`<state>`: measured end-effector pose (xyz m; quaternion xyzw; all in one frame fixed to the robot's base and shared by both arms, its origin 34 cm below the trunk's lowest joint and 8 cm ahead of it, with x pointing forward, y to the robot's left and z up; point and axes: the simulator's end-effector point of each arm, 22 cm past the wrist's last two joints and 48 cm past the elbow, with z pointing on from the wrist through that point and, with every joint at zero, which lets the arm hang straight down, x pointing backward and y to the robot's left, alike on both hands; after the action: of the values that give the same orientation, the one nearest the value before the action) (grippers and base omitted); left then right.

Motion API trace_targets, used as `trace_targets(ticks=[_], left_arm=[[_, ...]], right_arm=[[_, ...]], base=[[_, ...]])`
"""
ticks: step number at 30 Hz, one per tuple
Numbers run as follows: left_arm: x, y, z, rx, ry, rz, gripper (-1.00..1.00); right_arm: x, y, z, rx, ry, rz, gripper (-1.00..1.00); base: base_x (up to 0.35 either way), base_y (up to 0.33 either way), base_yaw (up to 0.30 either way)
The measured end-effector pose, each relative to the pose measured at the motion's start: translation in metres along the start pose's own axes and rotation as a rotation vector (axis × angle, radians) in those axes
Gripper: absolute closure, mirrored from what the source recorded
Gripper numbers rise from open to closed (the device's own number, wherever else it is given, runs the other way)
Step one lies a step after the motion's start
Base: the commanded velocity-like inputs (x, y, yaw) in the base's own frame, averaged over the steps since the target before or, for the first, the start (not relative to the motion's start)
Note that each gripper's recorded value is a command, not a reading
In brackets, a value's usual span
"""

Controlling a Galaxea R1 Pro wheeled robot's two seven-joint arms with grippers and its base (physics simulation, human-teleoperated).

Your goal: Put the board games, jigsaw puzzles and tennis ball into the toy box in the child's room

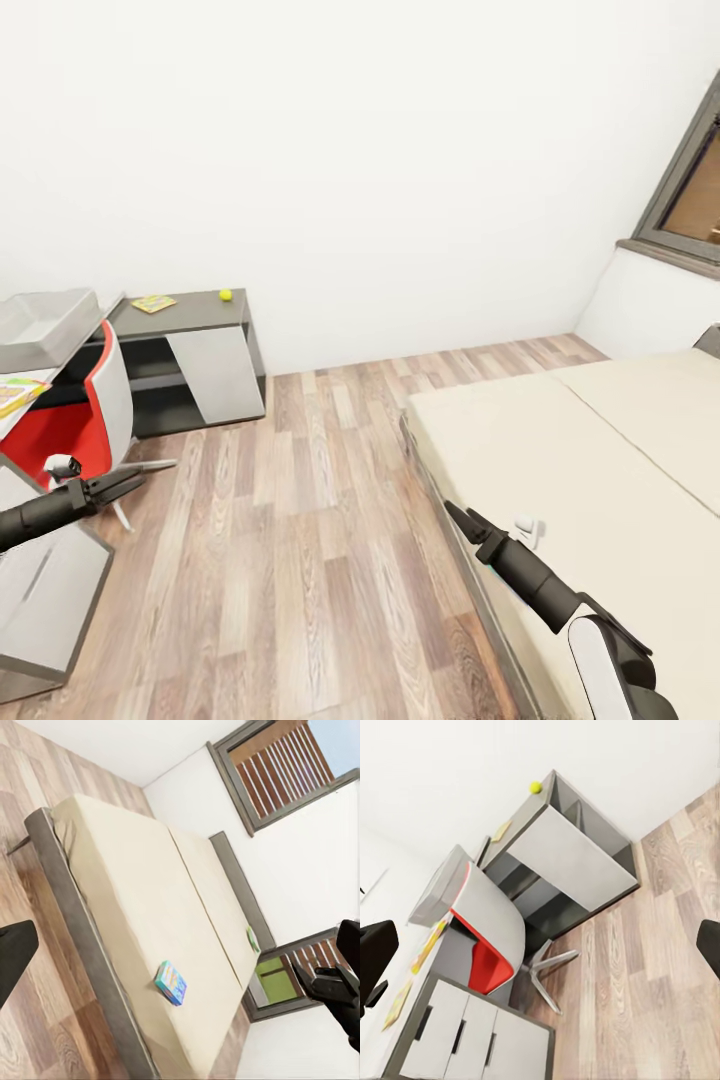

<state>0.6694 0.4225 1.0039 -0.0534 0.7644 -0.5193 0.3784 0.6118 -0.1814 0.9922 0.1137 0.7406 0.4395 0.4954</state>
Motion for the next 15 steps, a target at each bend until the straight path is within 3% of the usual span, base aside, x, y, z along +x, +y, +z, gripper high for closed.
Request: trace_targets(ticks=[15], left_arm=[[-0.0042, -0.0069, -0.0015, 0.007, -0.006, 0.011, -1.0]], right_arm=[[-0.0018, 0.0021, -0.001, -0.003, -0.004, 0.0, -1.0]], base=[[0.0, 0.281, -0.251]])
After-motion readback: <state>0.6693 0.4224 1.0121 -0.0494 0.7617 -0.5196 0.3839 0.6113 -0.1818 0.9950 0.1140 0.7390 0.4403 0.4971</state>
